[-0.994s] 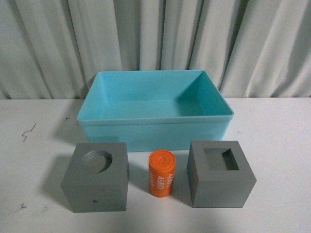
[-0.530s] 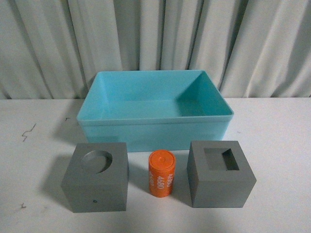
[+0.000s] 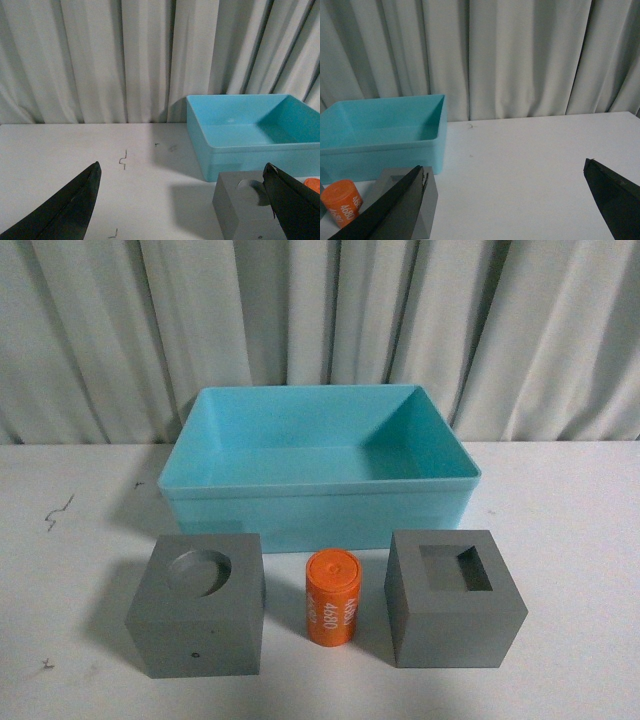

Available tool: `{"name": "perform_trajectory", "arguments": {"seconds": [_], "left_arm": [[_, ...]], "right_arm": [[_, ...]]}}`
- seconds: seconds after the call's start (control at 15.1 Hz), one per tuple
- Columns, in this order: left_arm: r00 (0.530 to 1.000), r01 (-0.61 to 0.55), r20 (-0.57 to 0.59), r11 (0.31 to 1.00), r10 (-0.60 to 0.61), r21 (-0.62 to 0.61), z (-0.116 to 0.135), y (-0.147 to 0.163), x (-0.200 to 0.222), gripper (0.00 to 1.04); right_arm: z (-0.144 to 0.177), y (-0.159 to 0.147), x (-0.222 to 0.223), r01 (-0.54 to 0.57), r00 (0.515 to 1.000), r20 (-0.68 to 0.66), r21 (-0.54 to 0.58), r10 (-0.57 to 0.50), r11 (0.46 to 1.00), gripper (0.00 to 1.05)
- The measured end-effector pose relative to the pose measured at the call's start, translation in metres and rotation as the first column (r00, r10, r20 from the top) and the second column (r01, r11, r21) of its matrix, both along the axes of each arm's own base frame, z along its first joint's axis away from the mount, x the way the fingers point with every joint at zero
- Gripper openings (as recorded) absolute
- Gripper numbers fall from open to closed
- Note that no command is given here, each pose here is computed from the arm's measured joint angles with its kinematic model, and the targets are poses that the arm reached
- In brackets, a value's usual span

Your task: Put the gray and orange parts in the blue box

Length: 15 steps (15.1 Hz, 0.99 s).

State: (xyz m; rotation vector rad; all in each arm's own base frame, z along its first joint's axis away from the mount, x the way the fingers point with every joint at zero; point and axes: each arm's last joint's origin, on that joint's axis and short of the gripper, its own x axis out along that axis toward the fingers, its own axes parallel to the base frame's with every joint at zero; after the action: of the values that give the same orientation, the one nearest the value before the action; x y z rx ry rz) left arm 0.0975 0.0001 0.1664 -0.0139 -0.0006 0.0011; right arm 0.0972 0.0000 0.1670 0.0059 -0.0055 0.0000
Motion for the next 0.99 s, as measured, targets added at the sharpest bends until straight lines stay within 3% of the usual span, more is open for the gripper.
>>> {"name": "perform_trajectory", "arguments": {"seconds": [0.73, 0.8, 0.86, 0.93, 0.99], "left_arm": [[1.000, 0.000, 0.000, 1.000, 0.000, 0.000, 0.000, 0.000, 0.000, 0.98], [1.000, 0.000, 0.000, 1.000, 0.000, 0.000, 0.000, 0.000, 0.000, 0.98], [1.000, -0.002, 0.000, 1.000, 0.002, 0.000, 0.000, 0.000, 0.000, 0.98], [1.000, 0.001, 0.002, 1.000, -0.001, 0.000, 0.000, 0.000, 0.000, 0.98], [1.000, 0.001, 0.000, 1.000, -0.001, 0.000, 0.000, 0.000, 0.000, 0.98]], "right_arm": [[0.000, 0.000, 0.000, 0.000, 1.000, 0.000, 0.000, 0.000, 1.000, 0.98], [-0.002, 0.000, 0.000, 0.046, 0.993, -0.106, 0.026, -0.043, 0.999, 0.98], [0.001, -0.003, 0.006, 0.175, 0.927, -0.343, 0.039, -0.151, 0.984, 0.98], [0.013, -0.011, 0.021, 0.254, 0.892, -0.397, 0.039, -0.219, 0.966, 0.98], [0.033, -0.018, 0.041, 0.255, 0.909, -0.354, 0.054, -0.220, 0.965, 0.98]]}}
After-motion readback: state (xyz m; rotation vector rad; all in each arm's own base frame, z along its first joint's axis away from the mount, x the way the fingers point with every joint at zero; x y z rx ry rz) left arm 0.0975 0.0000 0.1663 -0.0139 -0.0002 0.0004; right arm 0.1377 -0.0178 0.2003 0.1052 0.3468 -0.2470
